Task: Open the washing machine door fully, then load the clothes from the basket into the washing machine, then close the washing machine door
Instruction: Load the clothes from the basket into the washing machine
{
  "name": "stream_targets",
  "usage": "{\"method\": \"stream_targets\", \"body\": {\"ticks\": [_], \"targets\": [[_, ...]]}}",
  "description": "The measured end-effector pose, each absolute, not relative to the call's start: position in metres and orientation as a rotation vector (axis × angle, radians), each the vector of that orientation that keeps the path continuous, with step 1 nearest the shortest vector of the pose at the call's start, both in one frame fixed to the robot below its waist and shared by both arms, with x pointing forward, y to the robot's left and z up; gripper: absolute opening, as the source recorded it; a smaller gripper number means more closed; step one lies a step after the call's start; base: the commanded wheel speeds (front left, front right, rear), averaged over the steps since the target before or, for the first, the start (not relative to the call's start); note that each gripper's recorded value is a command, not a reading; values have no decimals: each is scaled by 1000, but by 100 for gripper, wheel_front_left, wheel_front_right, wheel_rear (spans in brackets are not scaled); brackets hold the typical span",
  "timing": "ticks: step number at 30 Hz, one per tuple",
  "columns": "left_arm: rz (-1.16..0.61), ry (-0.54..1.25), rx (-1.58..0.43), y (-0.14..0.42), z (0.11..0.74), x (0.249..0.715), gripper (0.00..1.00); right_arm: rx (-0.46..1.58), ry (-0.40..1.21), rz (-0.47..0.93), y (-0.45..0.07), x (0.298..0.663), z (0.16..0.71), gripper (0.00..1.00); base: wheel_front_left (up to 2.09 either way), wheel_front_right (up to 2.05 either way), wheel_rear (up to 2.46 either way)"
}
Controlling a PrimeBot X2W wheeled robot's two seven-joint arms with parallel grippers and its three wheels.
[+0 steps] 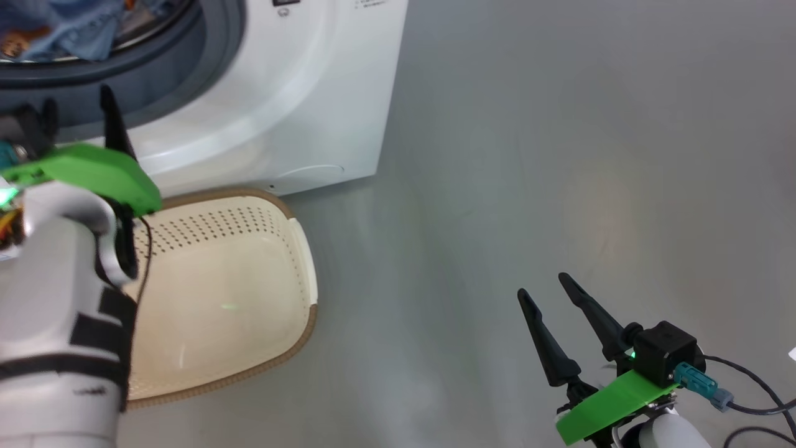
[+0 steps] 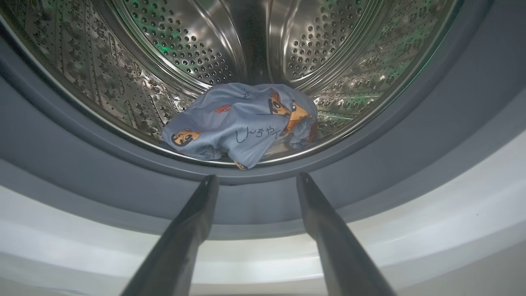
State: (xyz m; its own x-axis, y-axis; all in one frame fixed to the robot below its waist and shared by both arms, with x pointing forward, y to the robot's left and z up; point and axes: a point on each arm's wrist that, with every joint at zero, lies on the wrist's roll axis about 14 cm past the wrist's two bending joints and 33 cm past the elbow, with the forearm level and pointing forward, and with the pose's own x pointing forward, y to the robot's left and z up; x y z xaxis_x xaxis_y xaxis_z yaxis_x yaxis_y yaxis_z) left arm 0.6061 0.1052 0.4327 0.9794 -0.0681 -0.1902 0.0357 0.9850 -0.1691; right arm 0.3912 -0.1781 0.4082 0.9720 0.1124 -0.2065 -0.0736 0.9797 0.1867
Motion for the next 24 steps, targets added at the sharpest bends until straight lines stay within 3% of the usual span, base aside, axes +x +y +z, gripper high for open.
{"method": "stream_targets", "body": {"ticks": [11, 24], "targets": [[-7, 397, -166, 100, 396, 643, 100, 162, 258, 53, -192, 386, 397, 100, 0, 0, 0], [44, 415, -215, 102, 400, 661, 100, 149, 296, 14, -204, 367, 390, 100, 0, 0, 0]]}}
